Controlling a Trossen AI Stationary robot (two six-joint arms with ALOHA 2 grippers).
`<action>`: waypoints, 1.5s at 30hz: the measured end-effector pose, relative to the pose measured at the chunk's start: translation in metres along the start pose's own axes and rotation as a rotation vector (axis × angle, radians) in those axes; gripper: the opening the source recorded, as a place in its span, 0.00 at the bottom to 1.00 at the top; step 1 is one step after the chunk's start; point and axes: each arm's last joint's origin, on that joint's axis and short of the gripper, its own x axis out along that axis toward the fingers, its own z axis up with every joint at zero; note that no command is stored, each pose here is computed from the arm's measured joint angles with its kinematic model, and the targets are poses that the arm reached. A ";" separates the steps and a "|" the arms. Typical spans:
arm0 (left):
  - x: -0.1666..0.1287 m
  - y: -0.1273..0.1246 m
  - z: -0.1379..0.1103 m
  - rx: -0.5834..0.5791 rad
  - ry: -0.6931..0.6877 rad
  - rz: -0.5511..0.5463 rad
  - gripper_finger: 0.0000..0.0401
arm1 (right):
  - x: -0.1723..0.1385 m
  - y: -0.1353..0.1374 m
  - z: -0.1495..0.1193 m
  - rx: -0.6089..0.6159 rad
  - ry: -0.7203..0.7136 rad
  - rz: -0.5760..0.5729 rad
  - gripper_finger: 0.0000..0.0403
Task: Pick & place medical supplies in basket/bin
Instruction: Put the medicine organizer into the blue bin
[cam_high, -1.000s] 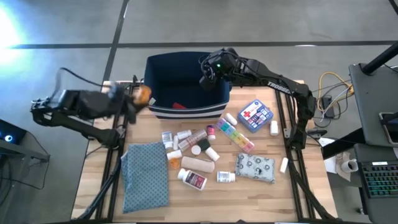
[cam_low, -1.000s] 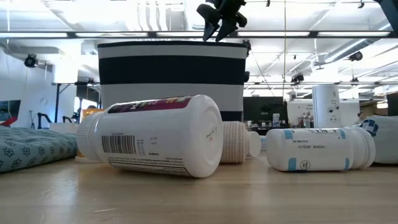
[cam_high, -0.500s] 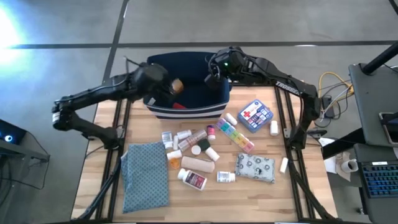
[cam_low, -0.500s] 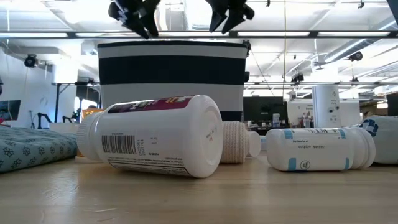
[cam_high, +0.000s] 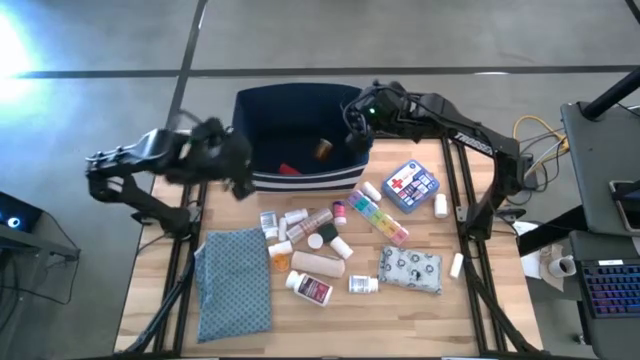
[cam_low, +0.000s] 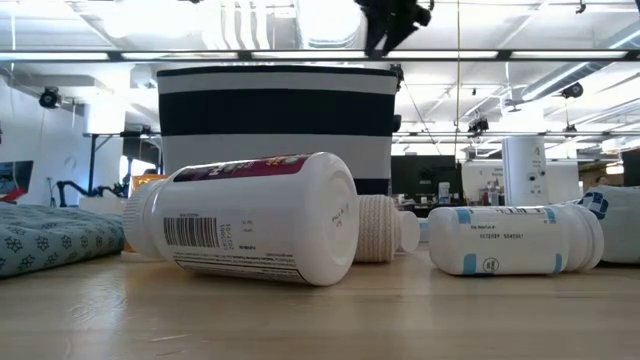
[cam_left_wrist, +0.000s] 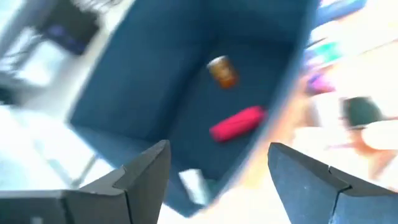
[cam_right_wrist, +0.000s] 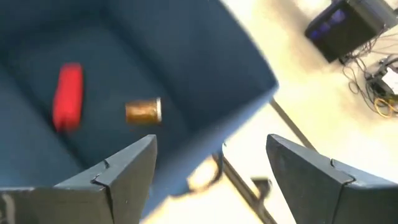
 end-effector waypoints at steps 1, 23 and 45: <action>-0.007 -0.001 -0.005 -0.032 -0.017 -0.029 0.62 | -0.004 0.000 -0.004 -0.020 0.027 0.001 0.73; 0.027 -0.032 -0.078 -0.237 -0.017 -0.182 0.62 | 0.012 0.043 -0.173 0.220 0.433 0.318 0.73; 0.020 -0.028 -0.073 -0.262 -0.043 -0.201 0.62 | 0.102 0.117 -0.257 0.245 0.515 0.327 0.77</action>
